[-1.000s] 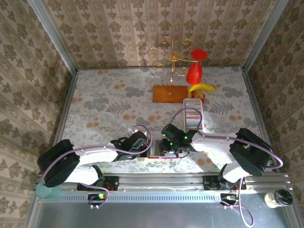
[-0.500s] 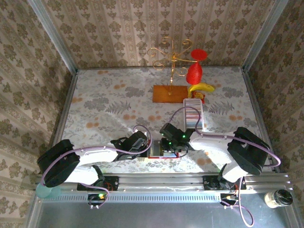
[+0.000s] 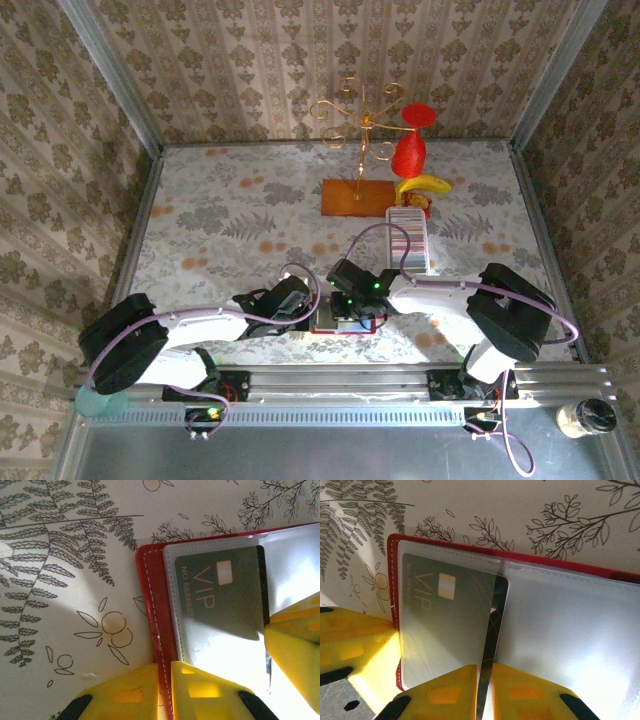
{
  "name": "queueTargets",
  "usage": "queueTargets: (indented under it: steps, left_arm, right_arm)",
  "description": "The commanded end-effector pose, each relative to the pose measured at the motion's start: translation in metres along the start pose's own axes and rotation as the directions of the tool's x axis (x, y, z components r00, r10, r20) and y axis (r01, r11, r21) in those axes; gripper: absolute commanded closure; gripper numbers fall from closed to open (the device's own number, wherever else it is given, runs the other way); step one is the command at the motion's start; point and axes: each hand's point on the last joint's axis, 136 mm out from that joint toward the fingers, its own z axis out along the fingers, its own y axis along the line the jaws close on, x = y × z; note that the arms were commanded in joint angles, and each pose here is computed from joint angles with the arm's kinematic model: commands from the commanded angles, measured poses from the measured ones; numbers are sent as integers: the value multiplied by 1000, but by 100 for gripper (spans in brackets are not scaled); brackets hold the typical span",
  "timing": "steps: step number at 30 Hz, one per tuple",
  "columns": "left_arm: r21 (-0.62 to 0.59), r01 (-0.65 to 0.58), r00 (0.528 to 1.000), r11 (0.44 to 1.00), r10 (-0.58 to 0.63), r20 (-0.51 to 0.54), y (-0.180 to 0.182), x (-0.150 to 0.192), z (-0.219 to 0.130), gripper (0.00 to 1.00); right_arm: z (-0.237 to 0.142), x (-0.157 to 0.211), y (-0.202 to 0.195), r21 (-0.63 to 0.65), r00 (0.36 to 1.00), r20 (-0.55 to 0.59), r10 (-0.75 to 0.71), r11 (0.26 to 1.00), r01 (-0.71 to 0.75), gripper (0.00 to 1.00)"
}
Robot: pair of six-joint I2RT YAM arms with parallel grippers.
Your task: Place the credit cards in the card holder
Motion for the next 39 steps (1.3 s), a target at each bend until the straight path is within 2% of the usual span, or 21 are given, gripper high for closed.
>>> queueTargets:
  steps: [1, 6, 14, 24, 35, 39]
  left_arm:
    - [8, 6, 1000, 1000, -6, -23, -2, 7, 2, 85]
    - [7, 10, 1000, 1000, -9, -23, -1, 8, 2, 85]
    - [10, 10, 1000, 1000, -10, -22, -1, 8, 2, 81]
    - [11, 6, 1000, 1000, -5, -25, -2, 9, 2, 80]
    - [11, 6, 1000, 1000, -6, -25, -2, 9, 1, 80]
    - [12, 6, 1000, 1000, -6, -23, -2, 9, 1, 80]
  right_arm:
    - [0, -5, 20, -44, 999, 13, -31, 999, 32, 85]
    - [-13, -8, 12, -11, 998, 49, -34, 999, 34, 79]
    - [-40, 1, -18, 65, 996, 92, -11, 998, 5, 61]
    - [-35, 20, -56, 150, 995, 86, 46, 987, -59, 57]
    - [-23, 20, -46, 118, 997, 66, 51, 991, -58, 53]
    - [-20, 21, -46, 122, 997, 58, 53, 991, -60, 47]
